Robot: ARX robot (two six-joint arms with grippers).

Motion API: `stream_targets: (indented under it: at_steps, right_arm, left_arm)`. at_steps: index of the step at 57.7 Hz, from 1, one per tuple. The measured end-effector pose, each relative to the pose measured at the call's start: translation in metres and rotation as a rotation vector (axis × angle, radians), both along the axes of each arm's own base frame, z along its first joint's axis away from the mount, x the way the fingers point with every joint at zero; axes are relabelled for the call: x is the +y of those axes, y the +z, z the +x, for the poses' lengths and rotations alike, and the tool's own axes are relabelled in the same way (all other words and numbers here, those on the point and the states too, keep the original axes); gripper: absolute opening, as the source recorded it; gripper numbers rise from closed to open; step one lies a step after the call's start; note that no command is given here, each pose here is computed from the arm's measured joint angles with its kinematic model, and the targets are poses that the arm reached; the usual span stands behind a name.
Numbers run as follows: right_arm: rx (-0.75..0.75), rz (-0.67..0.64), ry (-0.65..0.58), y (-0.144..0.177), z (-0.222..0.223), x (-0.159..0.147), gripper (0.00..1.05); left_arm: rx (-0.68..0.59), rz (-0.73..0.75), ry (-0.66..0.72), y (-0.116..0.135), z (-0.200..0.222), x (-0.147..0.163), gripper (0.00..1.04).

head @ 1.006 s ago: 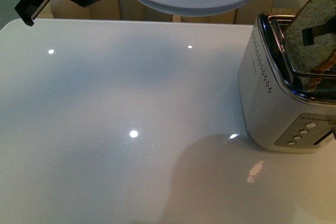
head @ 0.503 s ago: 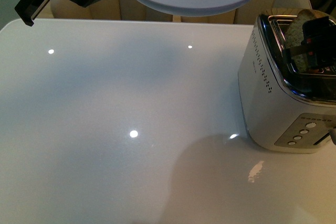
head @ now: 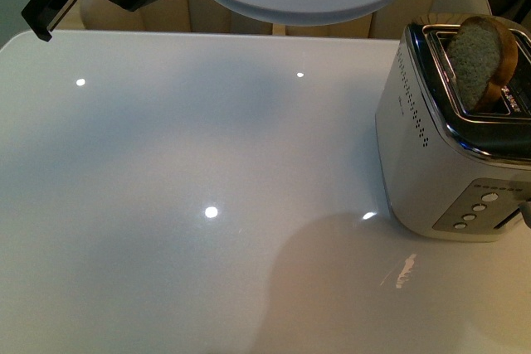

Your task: Left arm holds plate, right arm toasts bread

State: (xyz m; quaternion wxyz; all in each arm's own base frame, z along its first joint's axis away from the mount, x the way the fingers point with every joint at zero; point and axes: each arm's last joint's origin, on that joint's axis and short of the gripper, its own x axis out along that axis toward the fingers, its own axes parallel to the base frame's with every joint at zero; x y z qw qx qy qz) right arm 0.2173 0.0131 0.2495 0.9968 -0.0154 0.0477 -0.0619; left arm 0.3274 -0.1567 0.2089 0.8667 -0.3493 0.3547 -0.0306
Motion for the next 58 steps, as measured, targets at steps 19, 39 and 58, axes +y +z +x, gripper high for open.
stream_targets:
  at_steps: [19,39,58]
  right_arm:
    - [-0.084,0.021,0.126,-0.045,-0.042,-0.013,0.27]
    - [-0.086,0.024,0.125,-0.063,-0.066,-0.013,0.02]
    - [-0.087,0.024,0.125,-0.073,-0.083,-0.013,0.02]
  left_arm:
    - [0.000,-0.001,-0.001,0.000,0.000,0.000,0.03]
    - [0.000,-0.001,-0.001,0.000,0.000,0.000,0.03]
    - [0.000,-0.001,-0.001,0.000,0.000,0.000,0.03]
